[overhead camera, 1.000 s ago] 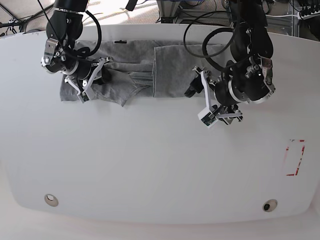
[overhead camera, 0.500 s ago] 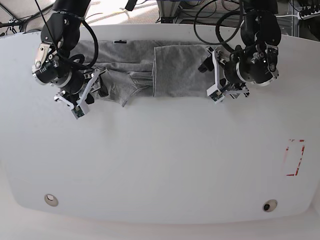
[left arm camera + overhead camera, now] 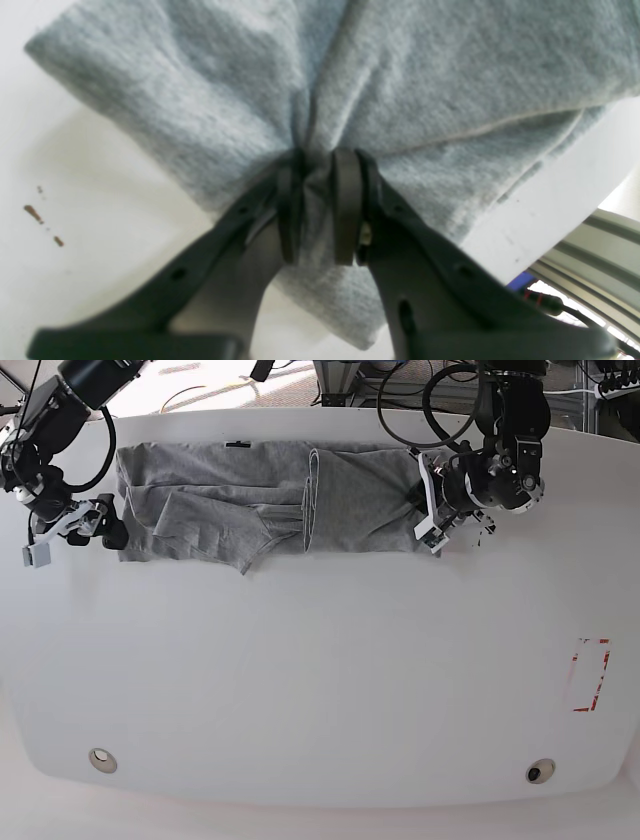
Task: Fold the T-shirt properly
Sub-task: 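Regrasp the folded ends with both grippers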
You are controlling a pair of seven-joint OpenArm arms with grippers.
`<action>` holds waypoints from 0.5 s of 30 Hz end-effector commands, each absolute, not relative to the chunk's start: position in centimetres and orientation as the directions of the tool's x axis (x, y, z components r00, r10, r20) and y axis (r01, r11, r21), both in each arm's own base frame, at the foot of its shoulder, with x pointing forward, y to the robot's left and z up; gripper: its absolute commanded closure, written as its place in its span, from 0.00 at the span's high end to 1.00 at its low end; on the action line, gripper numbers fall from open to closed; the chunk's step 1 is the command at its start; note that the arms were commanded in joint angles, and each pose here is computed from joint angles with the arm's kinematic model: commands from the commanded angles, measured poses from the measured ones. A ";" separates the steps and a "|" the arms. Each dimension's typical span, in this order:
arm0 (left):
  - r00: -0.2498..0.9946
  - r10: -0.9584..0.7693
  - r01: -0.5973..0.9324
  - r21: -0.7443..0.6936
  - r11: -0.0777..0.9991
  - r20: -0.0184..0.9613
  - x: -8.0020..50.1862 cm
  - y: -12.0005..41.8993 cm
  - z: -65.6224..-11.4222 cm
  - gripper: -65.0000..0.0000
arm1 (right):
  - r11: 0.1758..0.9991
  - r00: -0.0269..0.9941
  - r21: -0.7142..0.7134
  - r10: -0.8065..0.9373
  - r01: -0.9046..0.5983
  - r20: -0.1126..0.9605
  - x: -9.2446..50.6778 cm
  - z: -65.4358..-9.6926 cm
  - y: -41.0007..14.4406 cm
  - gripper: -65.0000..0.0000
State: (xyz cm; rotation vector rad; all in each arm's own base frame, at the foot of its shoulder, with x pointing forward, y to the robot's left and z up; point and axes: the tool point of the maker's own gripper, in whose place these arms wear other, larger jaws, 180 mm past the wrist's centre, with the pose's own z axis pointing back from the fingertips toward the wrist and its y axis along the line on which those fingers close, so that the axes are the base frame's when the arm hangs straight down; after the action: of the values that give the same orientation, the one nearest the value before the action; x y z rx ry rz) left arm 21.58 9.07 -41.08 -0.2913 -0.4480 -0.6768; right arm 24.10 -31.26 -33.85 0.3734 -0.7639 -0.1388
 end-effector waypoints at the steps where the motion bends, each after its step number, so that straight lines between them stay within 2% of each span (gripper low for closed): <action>1: 0.681 -0.536 0.660 -0.100 0.744 0.499 22.0 9.1 -40.6 0.12 | 0.905 0.711 0.423 -0.322 0.037 0.625 23.6 -34.4 -33.5 0.85; 5: 0.681 -0.535 0.660 -0.102 0.744 0.500 21.9 9.1 -40.6 0.12 | 0.881 0.752 0.461 -0.372 0.102 0.544 21.4 -36.9 -34.4 0.85; 8: 0.681 -0.534 0.658 -0.100 0.746 0.501 22.1 9.2 -40.6 0.12 | 0.876 0.764 0.468 -0.377 0.111 0.524 20.5 -37.7 -34.0 0.85; 15: 0.715 -0.474 0.601 -0.105 0.792 0.514 22.6 10.3 -40.3 0.12 | 0.844 0.812 0.532 -0.351 0.059 0.466 19.9 -40.1 -28.5 0.85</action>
State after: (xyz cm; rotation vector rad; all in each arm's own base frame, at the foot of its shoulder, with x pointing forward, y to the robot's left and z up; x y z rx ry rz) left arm 22.06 9.90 -40.85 -0.2904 -0.4700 -0.6024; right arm 19.72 -29.72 -40.27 0.5259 -0.5962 -0.2752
